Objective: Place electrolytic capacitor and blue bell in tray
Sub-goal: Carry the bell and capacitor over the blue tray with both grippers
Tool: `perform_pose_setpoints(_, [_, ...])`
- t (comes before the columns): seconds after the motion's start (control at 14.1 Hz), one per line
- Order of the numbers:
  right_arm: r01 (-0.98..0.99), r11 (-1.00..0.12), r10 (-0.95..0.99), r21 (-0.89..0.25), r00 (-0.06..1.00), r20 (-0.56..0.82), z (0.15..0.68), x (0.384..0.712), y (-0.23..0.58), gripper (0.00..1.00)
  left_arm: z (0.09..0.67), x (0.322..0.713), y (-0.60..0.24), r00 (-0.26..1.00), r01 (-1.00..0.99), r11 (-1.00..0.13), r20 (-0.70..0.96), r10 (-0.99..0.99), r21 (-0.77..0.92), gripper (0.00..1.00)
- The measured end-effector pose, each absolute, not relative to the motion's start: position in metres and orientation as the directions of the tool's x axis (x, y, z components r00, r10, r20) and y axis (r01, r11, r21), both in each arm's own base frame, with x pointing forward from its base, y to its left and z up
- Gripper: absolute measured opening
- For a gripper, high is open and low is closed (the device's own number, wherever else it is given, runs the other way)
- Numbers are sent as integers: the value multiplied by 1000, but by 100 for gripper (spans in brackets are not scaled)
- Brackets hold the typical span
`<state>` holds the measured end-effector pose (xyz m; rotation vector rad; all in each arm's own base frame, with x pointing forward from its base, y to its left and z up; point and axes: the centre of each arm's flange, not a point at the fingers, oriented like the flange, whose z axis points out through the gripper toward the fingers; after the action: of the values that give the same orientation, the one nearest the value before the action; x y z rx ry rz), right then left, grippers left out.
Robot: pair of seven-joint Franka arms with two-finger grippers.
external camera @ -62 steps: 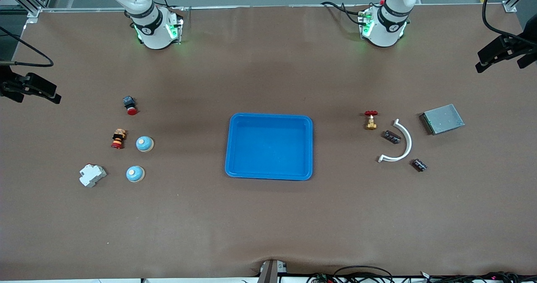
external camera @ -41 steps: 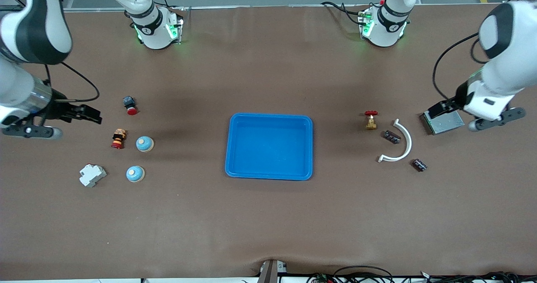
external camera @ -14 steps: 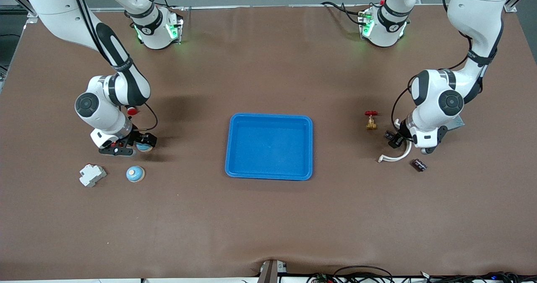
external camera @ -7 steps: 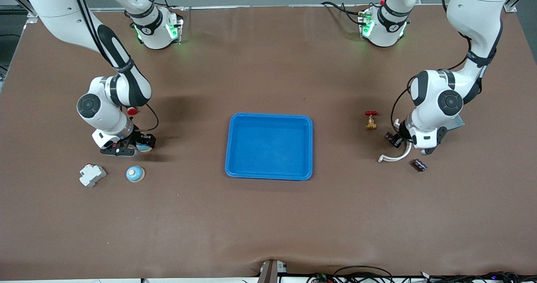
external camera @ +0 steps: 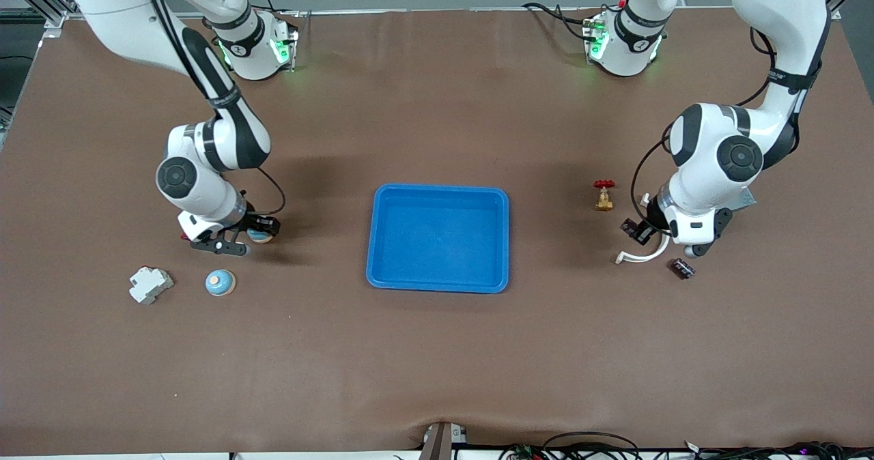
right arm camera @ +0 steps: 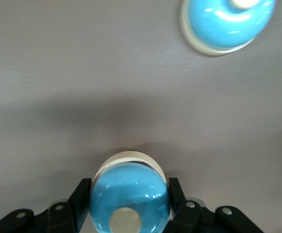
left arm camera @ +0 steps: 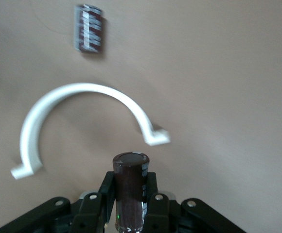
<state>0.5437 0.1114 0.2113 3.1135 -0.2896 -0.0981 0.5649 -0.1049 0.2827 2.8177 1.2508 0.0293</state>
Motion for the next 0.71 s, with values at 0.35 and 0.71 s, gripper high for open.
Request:
perform_pose_setpoints(0.35, [-334,-942,-335,21,942,-36,260,536,232,69,307,563,-210,577,814,-569,-43,816,119,30])
perform_pose_setpoints(0.71, [-443,-896,-442,-36,896,-45,275,520,315,69,305,551,-292,466,882,-455,-92,880,122,30])
